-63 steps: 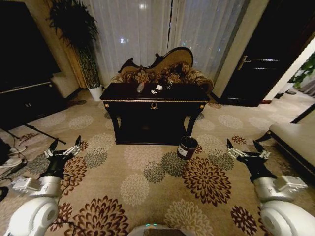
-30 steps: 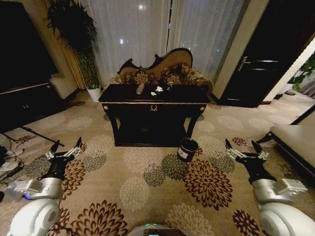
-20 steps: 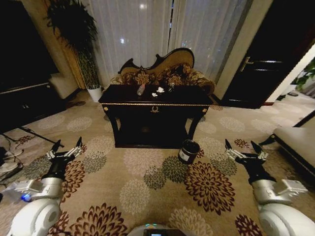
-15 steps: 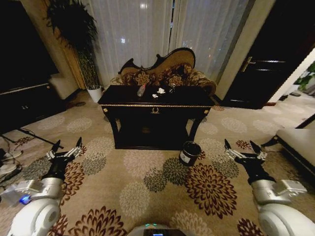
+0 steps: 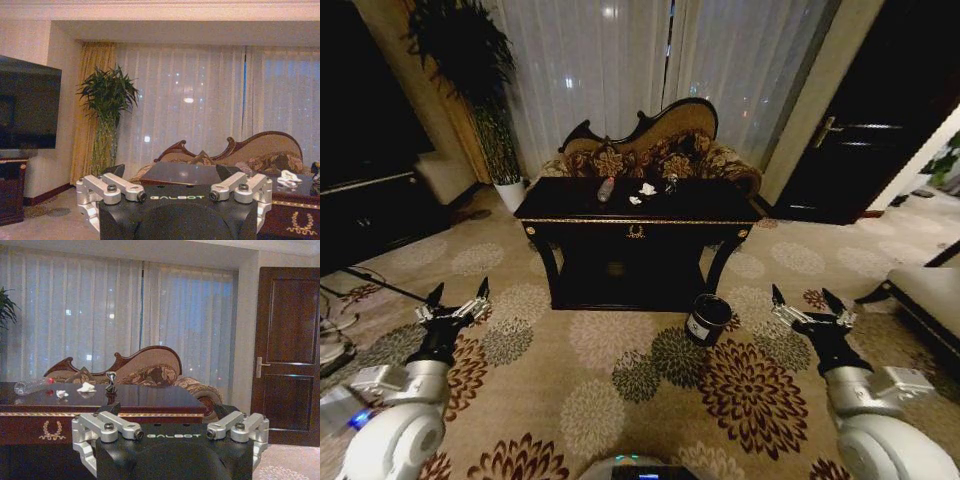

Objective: Move to the front of the table and place the trash on the table into the trash bin.

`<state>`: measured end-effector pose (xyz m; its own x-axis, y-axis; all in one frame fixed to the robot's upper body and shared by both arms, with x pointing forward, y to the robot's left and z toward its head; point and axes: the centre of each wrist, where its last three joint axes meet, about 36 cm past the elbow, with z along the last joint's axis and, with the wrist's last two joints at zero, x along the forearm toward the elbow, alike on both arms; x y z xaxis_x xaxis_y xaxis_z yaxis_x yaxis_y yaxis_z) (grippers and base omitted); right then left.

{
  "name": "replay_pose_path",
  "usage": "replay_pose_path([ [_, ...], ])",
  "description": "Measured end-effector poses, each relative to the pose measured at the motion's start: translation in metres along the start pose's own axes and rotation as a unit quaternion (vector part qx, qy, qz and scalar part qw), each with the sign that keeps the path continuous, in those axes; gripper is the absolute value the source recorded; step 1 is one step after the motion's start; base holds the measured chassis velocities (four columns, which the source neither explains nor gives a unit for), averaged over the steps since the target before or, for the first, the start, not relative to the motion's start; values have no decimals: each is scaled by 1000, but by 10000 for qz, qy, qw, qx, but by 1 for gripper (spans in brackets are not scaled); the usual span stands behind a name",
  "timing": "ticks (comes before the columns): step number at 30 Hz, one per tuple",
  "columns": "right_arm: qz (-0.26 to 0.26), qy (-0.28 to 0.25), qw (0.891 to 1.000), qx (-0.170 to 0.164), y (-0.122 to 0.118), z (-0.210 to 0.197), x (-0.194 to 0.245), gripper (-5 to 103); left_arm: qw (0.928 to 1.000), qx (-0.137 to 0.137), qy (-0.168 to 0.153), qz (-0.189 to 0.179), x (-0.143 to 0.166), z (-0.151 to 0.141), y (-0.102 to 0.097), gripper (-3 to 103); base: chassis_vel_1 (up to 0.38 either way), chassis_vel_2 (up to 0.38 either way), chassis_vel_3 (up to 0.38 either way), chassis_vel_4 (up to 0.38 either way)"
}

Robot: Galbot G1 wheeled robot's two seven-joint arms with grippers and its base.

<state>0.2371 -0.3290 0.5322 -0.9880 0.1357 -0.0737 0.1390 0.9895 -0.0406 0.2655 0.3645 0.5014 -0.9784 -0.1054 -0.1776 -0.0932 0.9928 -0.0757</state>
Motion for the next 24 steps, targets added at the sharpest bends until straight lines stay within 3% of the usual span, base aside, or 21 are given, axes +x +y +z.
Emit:
replay_pose_path([
  [24, -1, 83, 10000, 8, 2, 8, 4, 100, 10000, 25, 77, 0, 2, 6, 1, 100, -113, 114, 114, -106],
])
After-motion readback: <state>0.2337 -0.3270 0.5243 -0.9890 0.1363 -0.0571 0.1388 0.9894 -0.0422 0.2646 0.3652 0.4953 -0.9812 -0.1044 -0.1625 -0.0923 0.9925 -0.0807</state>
